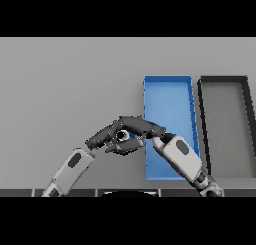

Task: Pick up the blue pipe and place it into the blue bin.

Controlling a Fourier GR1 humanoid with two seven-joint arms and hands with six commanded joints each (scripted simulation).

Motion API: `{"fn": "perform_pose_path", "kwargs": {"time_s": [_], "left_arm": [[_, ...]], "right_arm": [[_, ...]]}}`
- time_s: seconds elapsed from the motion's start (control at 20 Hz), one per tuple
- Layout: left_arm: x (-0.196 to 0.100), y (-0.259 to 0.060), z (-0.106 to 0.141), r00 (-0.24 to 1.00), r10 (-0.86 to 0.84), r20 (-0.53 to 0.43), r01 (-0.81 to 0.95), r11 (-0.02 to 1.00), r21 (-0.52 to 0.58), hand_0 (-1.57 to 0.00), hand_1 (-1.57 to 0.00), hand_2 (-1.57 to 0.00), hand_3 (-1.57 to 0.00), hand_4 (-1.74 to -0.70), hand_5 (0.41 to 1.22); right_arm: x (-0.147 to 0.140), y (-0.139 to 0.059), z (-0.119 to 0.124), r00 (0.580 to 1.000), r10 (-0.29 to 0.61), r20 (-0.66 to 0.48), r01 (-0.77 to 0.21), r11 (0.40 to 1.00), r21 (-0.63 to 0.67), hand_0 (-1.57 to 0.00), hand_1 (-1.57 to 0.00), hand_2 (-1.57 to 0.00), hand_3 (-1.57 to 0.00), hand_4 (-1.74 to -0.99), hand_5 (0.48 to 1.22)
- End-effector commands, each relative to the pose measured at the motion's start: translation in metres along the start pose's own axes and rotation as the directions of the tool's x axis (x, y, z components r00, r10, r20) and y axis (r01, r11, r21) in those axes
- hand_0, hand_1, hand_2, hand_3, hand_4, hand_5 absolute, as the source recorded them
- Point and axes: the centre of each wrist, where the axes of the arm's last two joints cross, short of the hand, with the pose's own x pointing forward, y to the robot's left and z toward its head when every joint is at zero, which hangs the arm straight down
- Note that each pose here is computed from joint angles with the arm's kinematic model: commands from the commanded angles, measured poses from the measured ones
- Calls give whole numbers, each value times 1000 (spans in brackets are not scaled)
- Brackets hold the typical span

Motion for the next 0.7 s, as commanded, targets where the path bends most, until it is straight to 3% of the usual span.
{"fn": "perform_pose_path", "kwargs": {"time_s": [0.0, 0.05, 0.15, 0.3, 0.4, 0.5, 0.65], "left_arm": [[1, 2, 1, 1000, 1, -10, -1, 1000, 5, -12, -12, -10, -11, -896, 555], [-2, -2, 3, 1000, 5, -14, -5, 1000, -2, -10, -9, -8, -9, -901, 548], [-2, -4, 4, 1000, 8, -29, -8, 1000, -2, -6, -5, -5, -5, -911, 534], [-3, -5, 3, 999, 19, -44, -19, 1000, -19, -3, -2, -2, -2, -915, 507], [1, -5, 2, 999, 17, -37, -18, 1000, -14, -1, -1, -1, -1, -920, 503], [1, -6, 3, 999, 21, -50, -21, 1000, -18, 0, 0, 0, 0, -917, 503], [1, -5, 8, 1000, 9, -21, -10, 1000, -23, 0, 0, 0, 0, -908, 502]], "right_arm": [[2, -2, 2, 1000, -23, -14, 23, 1000, -4, -1571, -1571, -1571, -1571, -1490, 1221], [7, -5, 3, 998, -62, -2, 62, 998, -10, -1571, -1571, -1571, -1571, -1491, 1221], [22, -12, 4, 995, -95, 11, 95, 995, -14, -1571, -1571, -1571, -1571, -1581, 1221], [47, -26, 4, 989, -146, 18, 147, 989, -28, -1571, -1571, -1571, -1571, -1659, 1221], [73, -35, 3, 979, -191, 67, 195, 980, -43, -1571, -1571, -1571, -1571, -1689, 1171], [103, -58, 1, 964, -221, 148, 232, 971, -64, -1571, -1571, -1571, -1571, -1707, 1141], [136, -85, 5, 966, -135, 219, 173, 972, -162, -1571, -1571, -1571, -1571, -1724, 1117]]}}
